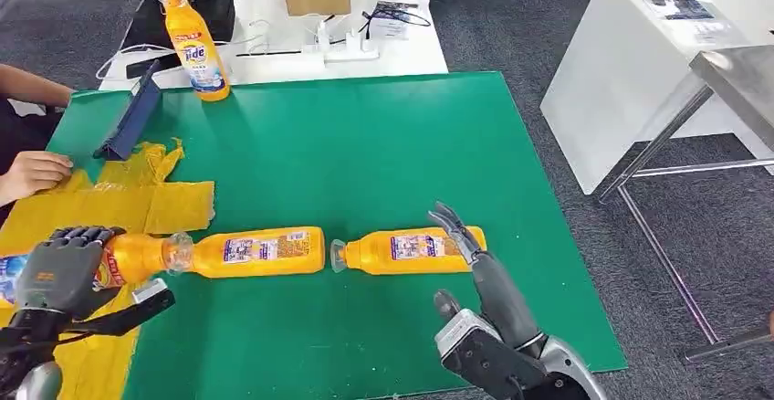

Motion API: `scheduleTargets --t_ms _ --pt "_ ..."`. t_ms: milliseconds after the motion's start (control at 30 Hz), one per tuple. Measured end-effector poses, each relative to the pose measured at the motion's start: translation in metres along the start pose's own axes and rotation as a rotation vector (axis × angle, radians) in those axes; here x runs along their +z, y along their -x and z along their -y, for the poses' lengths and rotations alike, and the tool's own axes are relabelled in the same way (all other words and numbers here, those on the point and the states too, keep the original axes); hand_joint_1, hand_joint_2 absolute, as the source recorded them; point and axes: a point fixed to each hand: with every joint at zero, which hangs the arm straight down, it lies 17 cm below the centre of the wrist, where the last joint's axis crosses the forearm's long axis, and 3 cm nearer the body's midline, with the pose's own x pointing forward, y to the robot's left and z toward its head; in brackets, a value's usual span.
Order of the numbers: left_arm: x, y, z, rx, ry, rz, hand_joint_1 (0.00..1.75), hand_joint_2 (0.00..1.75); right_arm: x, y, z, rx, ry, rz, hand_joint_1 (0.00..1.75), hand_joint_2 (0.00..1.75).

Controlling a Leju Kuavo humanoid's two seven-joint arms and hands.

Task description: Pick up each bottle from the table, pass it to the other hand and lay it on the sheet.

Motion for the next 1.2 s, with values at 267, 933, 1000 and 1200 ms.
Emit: scheduleTargets --t_ms 267,933,1000,1200 --pt "-0.039 0.024 0.028 0.021 0.179 0.004 1.75 1.75 -0.001 0.000 -0.004 0.016 -0.028 0.008 0.00 0.00" --pt "-0.008 0.044 0.081 0.008 0.379 0.097 1.75 1.75 -0.008 -0.004 -0.018 0.014 -0.092 0.030 0.00 0.00" --pt "-0.002 0.042 0.089 0.004 0.400 0.106 1.75 1.75 -0.009 -0.004 -0.019 0.014 -0.095 0.031 0.00 0.00" --pt "0.005 0.041 0.100 -0.011 0.432 0.119 1.75 1.75 -0.011 -0.004 -0.022 0.016 -0.104 0.034 0.00 0.00"
